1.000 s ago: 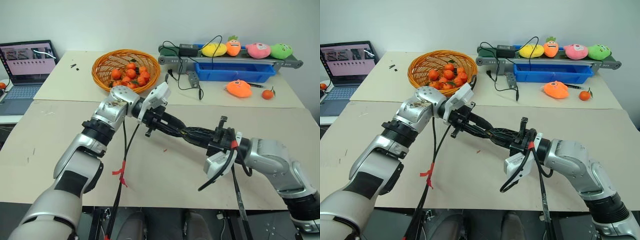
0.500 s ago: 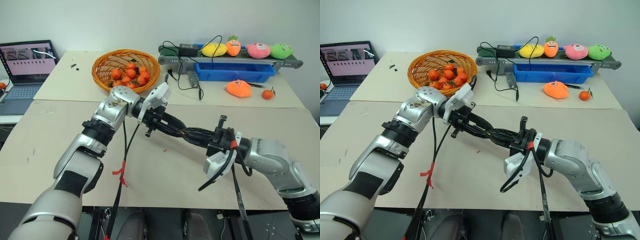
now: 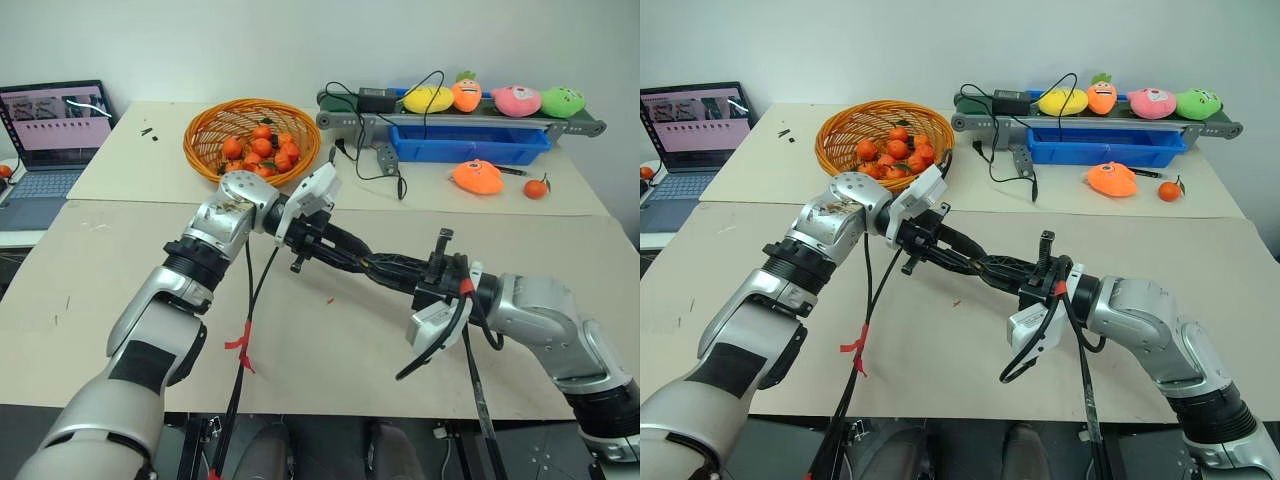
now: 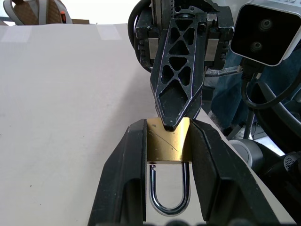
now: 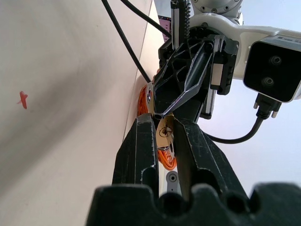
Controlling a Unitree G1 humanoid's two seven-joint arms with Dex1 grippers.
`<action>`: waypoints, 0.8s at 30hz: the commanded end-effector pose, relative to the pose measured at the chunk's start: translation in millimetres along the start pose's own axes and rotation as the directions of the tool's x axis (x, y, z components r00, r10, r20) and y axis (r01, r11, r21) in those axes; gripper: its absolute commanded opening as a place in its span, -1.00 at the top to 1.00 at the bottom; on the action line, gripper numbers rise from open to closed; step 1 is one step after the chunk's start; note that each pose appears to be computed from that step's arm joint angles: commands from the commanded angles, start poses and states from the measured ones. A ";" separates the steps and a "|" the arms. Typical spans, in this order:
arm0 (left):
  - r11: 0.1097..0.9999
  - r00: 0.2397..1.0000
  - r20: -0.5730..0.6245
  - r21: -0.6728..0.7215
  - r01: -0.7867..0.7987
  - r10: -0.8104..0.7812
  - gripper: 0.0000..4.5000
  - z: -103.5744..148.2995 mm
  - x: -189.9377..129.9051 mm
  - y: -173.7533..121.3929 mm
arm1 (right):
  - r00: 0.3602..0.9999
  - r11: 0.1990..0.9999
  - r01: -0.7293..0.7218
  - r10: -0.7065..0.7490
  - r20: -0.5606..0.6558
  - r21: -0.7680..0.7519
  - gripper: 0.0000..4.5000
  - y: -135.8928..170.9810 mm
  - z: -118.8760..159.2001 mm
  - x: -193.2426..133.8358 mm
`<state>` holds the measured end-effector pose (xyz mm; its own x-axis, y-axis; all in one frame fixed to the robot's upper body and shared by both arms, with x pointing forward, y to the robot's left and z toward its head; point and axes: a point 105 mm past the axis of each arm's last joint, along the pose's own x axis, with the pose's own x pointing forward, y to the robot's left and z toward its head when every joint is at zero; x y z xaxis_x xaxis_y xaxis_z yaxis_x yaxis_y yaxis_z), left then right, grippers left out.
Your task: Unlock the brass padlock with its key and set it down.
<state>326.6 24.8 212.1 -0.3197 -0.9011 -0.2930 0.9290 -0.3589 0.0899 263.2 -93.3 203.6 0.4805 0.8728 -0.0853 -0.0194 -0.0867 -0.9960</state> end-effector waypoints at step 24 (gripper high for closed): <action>0.994 0.995 0.056 0.069 -0.090 0.087 -0.79 39.0 -28.1 9.3 | 0.997 0.999 0.042 -0.042 -0.060 0.009 0.94 -4.2 -16.8 -11.0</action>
<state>332.8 30.3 236.5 -0.2849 -0.9256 -0.2492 0.9379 -0.3228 0.1270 271.9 -102.7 195.8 0.5149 0.8527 -0.0885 -0.0614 -0.0663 -0.9959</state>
